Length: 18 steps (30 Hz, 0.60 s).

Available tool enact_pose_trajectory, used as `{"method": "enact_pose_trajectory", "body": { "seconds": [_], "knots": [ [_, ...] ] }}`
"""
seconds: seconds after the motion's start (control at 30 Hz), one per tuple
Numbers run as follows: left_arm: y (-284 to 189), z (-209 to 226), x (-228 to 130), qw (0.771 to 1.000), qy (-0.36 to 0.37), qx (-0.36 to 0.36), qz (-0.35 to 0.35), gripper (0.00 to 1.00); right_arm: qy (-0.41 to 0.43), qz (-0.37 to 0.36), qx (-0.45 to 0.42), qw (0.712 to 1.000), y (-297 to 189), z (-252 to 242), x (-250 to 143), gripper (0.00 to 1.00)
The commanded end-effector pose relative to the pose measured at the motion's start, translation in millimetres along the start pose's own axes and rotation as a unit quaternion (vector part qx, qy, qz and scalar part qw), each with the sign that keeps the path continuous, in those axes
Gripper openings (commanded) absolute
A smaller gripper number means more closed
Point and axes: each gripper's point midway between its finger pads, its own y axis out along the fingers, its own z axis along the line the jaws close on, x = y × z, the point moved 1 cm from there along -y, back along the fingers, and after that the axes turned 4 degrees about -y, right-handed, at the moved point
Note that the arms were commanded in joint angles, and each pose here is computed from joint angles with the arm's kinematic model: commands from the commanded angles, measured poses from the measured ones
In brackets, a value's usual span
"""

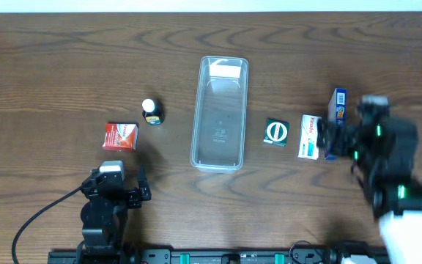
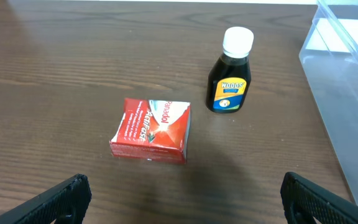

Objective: Pack container
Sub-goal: 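Reach the right gripper to the tall blue box and grasp it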

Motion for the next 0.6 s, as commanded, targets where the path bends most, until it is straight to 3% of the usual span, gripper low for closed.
{"method": "enact_pose_trajectory", "body": {
  "seconds": [0.0, 0.27, 0.57],
  "knots": [
    [2, 2, -9, 1.0, -0.001, 0.004, 0.013, 0.98, 0.007, 0.038, 0.066, 0.997, 19, 24, 17, 0.99],
    [2, 2, -9, 1.0, -0.001, 0.004, 0.013, 0.98, 0.033, 0.116, -0.043, 0.992, 71, -26, -4, 0.99],
    [2, 2, -9, 1.0, -0.001, 0.004, 0.013, 0.98, 0.023, 0.169, -0.163, 0.972, 71, -69, -31, 0.99]
  ]
}}
